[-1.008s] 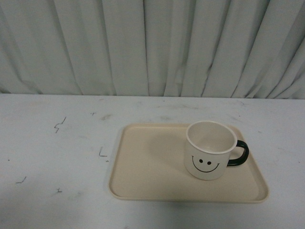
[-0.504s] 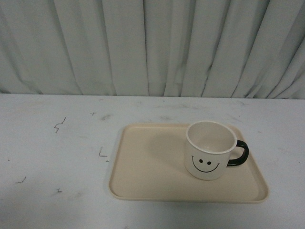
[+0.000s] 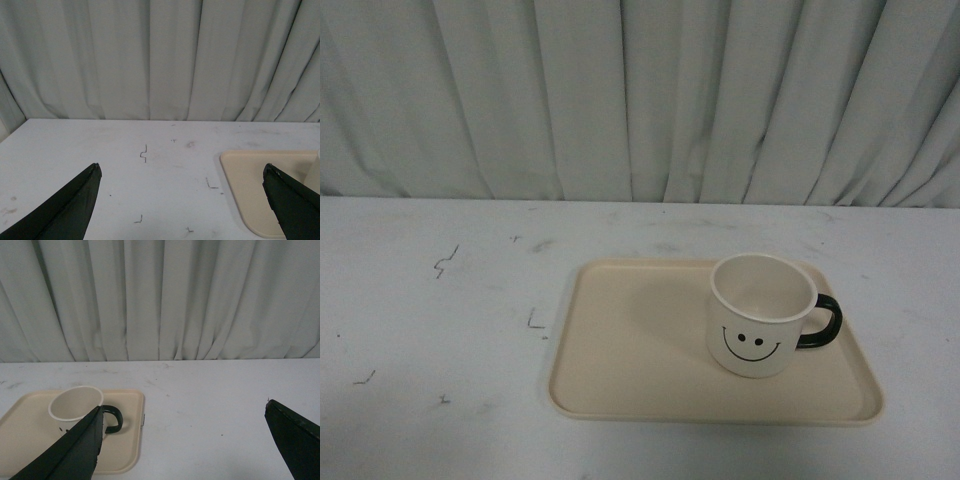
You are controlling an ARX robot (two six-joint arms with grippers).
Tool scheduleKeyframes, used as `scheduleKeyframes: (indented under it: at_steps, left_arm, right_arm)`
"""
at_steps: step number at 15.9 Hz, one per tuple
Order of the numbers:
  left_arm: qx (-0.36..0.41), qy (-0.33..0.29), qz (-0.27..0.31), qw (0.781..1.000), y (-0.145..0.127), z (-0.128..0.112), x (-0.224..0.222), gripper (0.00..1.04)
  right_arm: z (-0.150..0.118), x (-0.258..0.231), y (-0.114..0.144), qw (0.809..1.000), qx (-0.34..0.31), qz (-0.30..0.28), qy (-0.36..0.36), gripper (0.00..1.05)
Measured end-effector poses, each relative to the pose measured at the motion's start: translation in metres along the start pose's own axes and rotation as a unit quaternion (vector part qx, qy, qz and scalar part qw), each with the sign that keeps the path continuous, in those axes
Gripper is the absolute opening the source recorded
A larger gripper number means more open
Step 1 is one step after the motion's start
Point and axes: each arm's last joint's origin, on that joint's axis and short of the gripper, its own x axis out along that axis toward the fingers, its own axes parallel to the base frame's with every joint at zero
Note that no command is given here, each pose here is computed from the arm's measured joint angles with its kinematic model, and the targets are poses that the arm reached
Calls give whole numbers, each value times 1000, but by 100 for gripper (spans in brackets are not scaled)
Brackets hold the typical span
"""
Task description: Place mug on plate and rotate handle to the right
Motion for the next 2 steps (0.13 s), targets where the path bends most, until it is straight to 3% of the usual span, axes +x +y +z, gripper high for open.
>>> scheduleKeyframes:
  at_steps: [2]
  left_arm:
    - [0, 0, 0, 1000, 0, 0, 0, 98]
  right_arm:
    - [0, 0, 0, 1000, 0, 0, 0, 98]
